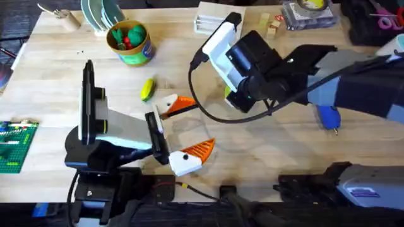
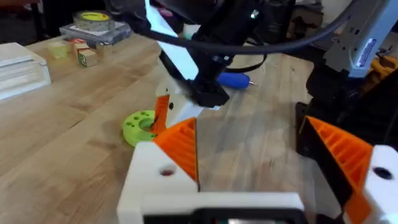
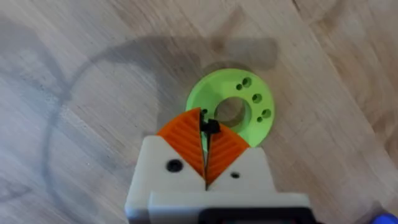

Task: Pick up the gripper from the table and insert it into the empty holder that is missing its gripper. Then pick up a screw, insert it into the mounting hole, and use the screwdriver to tighten it. Finally, clean up the table by picking up the vegetable and placing it into the bucket.

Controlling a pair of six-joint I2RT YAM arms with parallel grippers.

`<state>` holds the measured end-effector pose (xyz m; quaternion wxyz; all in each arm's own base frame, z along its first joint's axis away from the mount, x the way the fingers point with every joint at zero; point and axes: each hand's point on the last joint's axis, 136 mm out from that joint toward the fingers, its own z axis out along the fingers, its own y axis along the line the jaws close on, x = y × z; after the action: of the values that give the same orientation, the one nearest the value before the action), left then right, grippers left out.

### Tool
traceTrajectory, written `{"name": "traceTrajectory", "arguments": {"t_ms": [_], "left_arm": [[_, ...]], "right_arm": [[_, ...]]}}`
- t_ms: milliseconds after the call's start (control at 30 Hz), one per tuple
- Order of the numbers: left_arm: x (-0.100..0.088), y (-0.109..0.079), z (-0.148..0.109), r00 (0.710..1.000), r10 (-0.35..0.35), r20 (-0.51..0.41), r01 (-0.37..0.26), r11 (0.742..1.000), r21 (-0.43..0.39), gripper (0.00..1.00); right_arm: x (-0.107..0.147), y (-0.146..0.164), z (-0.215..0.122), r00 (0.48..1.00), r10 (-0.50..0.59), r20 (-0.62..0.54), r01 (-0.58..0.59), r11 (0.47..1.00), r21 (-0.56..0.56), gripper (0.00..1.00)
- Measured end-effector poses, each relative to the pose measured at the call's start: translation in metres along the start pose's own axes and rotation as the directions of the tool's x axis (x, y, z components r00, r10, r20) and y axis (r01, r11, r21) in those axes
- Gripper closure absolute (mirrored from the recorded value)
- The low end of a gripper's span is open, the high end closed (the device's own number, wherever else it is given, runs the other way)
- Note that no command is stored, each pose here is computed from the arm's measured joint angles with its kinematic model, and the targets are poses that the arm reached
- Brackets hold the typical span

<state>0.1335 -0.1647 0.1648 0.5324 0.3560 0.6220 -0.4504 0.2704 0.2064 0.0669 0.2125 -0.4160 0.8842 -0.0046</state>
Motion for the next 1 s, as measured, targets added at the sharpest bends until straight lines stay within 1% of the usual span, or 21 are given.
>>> {"name": "traceTrajectory", "arguments": {"t_ms": [233,267,433,533,633,833,900,1000], "left_arm": [[0.000,0.000,0.000,1.000,0.000,0.000,0.000,1.000,0.000,0.008],[0.000,0.000,0.000,1.000,0.000,0.000,0.000,1.000,0.000,0.008],[0.000,0.000,0.000,1.000,0.000,0.000,0.000,1.000,0.000,0.008],[0.000,0.000,0.000,1.000,0.000,0.000,0.000,1.000,0.000,0.008],[0.000,0.000,0.000,1.000,0.000,0.000,0.000,1.000,0.000,0.008],[0.000,0.000,0.000,1.000,0.000,0.000,0.000,1.000,0.000,0.008],[0.000,0.000,0.000,1.000,0.000,0.000,0.000,1.000,0.000,0.008],[0.000,0.000,0.000,1.000,0.000,0.000,0.000,1.000,0.000,0.008]], "right_arm": [[-0.010,-0.007,-0.013,1.000,0.000,-0.008,0.000,1.000,0.017,0.994],[-0.014,-0.009,-0.023,1.000,-0.002,-0.017,0.002,1.000,0.016,0.994],[-0.027,-0.014,-0.046,0.999,-0.030,-0.026,0.031,0.999,0.014,0.994],[-0.041,-0.018,-0.066,0.999,-0.049,-0.012,0.049,0.999,0.019,0.994],[-0.061,-0.018,-0.088,0.998,-0.052,0.036,0.051,0.998,0.022,0.995],[-0.093,0.000,-0.131,0.992,-0.028,0.124,0.037,0.997,-0.067,0.995],[-0.099,0.008,-0.144,0.992,-0.023,0.127,0.036,0.994,-0.100,0.995],[-0.110,0.024,-0.155,0.993,-0.040,0.109,0.056,0.988,-0.146,0.995]]}}
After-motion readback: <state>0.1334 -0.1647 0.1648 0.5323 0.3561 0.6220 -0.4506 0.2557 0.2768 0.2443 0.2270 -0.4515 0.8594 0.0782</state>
